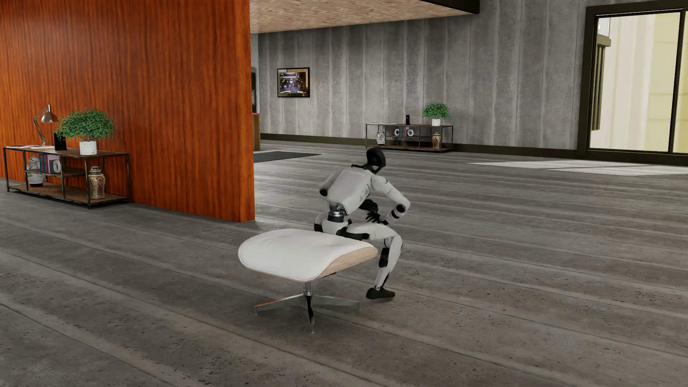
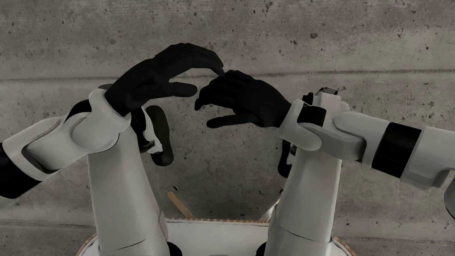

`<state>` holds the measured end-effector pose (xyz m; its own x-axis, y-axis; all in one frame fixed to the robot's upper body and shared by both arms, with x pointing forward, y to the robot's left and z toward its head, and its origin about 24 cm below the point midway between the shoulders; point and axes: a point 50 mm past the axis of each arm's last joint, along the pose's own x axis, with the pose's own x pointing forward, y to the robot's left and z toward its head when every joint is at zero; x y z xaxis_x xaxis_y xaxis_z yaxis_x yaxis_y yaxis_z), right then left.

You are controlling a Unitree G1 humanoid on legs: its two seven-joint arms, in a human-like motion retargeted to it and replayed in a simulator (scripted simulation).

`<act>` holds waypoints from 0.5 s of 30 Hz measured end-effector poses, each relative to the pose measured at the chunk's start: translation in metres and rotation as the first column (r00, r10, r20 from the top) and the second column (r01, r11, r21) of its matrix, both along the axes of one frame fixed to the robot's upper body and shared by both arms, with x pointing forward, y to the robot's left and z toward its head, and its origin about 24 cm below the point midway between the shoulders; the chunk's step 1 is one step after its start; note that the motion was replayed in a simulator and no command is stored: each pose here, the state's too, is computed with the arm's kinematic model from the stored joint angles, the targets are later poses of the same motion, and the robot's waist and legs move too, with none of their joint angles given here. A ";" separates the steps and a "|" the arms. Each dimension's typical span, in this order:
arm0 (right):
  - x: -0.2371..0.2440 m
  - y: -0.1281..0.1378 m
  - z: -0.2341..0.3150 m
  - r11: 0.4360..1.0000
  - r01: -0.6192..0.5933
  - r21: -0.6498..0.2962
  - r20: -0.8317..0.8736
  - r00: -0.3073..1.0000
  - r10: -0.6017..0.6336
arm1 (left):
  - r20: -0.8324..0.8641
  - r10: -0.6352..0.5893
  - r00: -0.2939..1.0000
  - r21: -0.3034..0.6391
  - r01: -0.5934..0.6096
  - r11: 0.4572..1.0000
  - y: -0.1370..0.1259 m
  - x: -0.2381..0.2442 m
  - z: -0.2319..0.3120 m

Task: Sit on the light gray chair

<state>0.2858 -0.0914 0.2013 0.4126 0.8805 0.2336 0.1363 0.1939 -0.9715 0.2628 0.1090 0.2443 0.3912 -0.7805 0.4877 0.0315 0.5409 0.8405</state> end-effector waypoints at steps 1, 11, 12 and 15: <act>0.002 -0.003 -0.003 1.000 0.025 0.003 -0.008 1.000 -0.025 | -0.011 0.013 1.000 0.007 -0.013 1.000 0.001 0.002 -0.003; 0.041 -0.042 -0.096 0.866 0.489 0.106 -0.411 0.814 -0.410 | -0.375 0.346 0.860 0.091 -0.337 0.937 0.043 0.042 -0.103; 0.042 -0.049 -0.111 0.809 0.567 0.153 -0.481 0.758 -0.440 | -0.432 0.379 0.819 0.051 -0.397 0.916 0.050 0.042 -0.119; 0.033 -0.068 -0.156 0.538 0.806 0.248 -0.699 0.533 -0.477 | -0.618 0.465 0.634 -0.057 -0.627 0.777 0.075 0.039 -0.166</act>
<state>0.3193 -0.1592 0.0449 0.9897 0.1142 0.0869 -0.0211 0.7148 -0.6990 0.3015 0.1839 0.0784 0.9582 -0.2181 0.1851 0.0626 0.7911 0.6085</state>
